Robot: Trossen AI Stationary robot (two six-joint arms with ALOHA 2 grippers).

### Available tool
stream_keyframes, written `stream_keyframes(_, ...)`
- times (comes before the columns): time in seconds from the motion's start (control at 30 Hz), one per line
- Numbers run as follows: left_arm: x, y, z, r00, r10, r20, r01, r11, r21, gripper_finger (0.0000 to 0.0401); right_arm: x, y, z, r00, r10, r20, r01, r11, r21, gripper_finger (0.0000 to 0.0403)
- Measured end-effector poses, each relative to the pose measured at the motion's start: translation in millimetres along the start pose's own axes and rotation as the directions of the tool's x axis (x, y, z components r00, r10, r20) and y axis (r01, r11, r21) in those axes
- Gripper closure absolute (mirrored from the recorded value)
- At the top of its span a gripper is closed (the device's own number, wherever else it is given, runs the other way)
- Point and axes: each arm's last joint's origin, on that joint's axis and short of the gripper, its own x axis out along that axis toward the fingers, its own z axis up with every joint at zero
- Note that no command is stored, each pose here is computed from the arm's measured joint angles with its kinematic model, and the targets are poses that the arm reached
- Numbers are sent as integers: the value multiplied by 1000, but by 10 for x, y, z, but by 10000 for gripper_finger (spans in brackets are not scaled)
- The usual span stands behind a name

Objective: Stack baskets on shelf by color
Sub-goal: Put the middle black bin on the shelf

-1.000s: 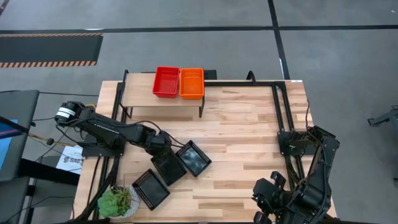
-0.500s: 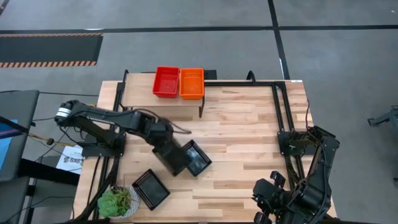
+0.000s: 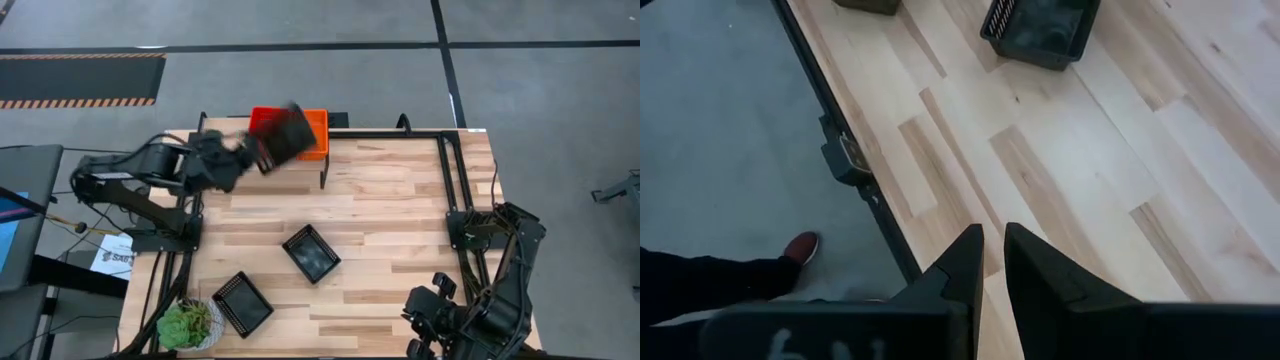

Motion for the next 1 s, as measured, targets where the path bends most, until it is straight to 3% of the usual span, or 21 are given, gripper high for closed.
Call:
stream_keyframes(0.07,-80,3,112,989,-40,143,53,994,-94,393,8,-2,13,1000,-2,1,2,1000,-1,333)
stream_keyframes(0.17,-176,32,249,934,-73,350,145,972,-186,393,30,-8,51,1000,-9,3,9,1000,-6,333)
stream_keyframes(0.33,-215,39,372,810,-80,581,228,956,-186,393,77,-24,133,1000,-23,7,23,1000,-9,333)
stream_keyframes(0.43,-159,46,429,792,-51,609,232,947,-222,392,99,-33,171,1000,-30,9,30,1000,-8,333)
stream_keyframes(0.53,-26,142,468,806,20,591,213,922,-322,392,112,-38,195,999,-34,10,35,999,-23,333)
stream_keyframes(0.67,74,410,571,827,220,518,85,860,-502,392,118,-41,206,999,-36,10,36,999,-24,333)
stream_keyframes(0.73,128,498,609,820,295,490,21,840,-542,392,122,-42,211,999,-37,9,37,999,-22,333)
stream_keyframes(1.0,313,584,702,779,355,516,76,765,-640,392,121,-42,211,999,-36,7,36,999,-24,333)
